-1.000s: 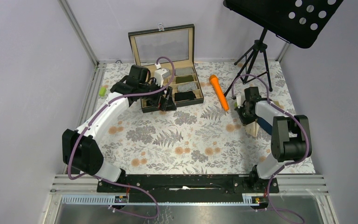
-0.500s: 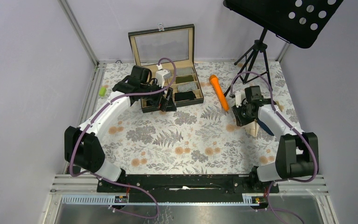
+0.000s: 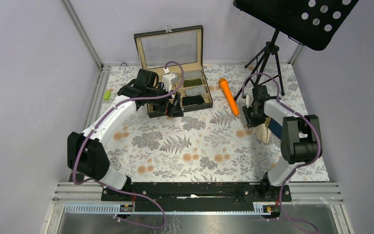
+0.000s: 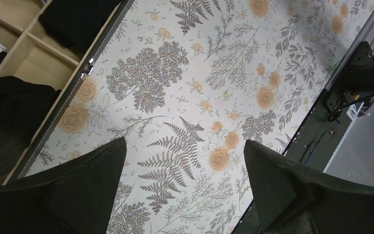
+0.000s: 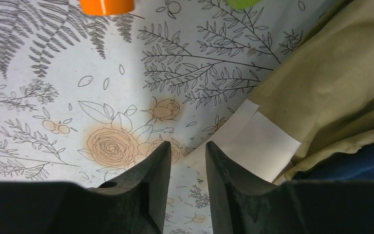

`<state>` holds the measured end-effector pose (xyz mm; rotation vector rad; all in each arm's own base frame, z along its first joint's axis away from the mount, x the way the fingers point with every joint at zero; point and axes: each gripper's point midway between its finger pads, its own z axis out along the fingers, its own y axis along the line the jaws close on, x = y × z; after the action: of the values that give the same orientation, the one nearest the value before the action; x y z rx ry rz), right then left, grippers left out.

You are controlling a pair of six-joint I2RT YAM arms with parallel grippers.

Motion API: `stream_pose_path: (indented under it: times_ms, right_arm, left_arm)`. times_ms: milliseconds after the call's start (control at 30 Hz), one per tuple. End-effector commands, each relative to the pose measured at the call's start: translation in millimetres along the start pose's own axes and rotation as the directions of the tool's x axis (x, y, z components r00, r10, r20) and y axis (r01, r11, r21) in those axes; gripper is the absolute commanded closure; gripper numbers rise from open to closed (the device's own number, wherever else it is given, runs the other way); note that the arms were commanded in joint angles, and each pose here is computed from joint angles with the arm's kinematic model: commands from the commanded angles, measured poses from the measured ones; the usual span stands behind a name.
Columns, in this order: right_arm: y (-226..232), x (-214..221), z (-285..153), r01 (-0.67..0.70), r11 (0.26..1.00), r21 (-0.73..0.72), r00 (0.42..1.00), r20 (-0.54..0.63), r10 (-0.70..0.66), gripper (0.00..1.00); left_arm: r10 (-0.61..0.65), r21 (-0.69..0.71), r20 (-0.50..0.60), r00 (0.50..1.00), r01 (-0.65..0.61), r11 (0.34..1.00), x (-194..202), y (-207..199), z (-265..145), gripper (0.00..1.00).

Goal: Roll the underwear
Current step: Move the underwear to the center of the board.

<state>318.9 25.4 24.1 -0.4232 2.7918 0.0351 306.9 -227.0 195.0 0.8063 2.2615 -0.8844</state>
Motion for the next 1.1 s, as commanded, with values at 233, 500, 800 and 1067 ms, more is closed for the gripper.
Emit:
stream_pose_path:
  times_ms: [233, 500, 800, 1067]
  right_arm:
    - [-12, 34, 7, -0.06, 0.995, 0.083, 0.993, -0.094, 0.068, 0.6]
    - [-24, 38, 8, -0.049, 0.989, 0.142, 0.991, -0.117, 0.066, 0.62]
    - [-28, 68, 18, -0.106, 0.982, 0.154, 0.97, -0.2, 0.136, 0.98]
    - [72, 36, -19, -0.027, 0.952, -0.306, 0.991, -0.133, -0.014, 1.0]
  left_arm:
    - [0.051, -0.017, 0.079, 0.996, -0.05, 0.999, -20, -1, -18, 0.01]
    - [0.033, 0.004, 0.075, 0.997, -0.034, 0.999, -20, -1, -15, 0.01]
    - [0.04, -0.009, 0.077, 0.996, -0.04, 0.999, -21, -1, -18, 0.01]
    - [0.079, 0.012, 0.072, 0.994, -0.08, 0.997, -17, -3, -17, 0.03]
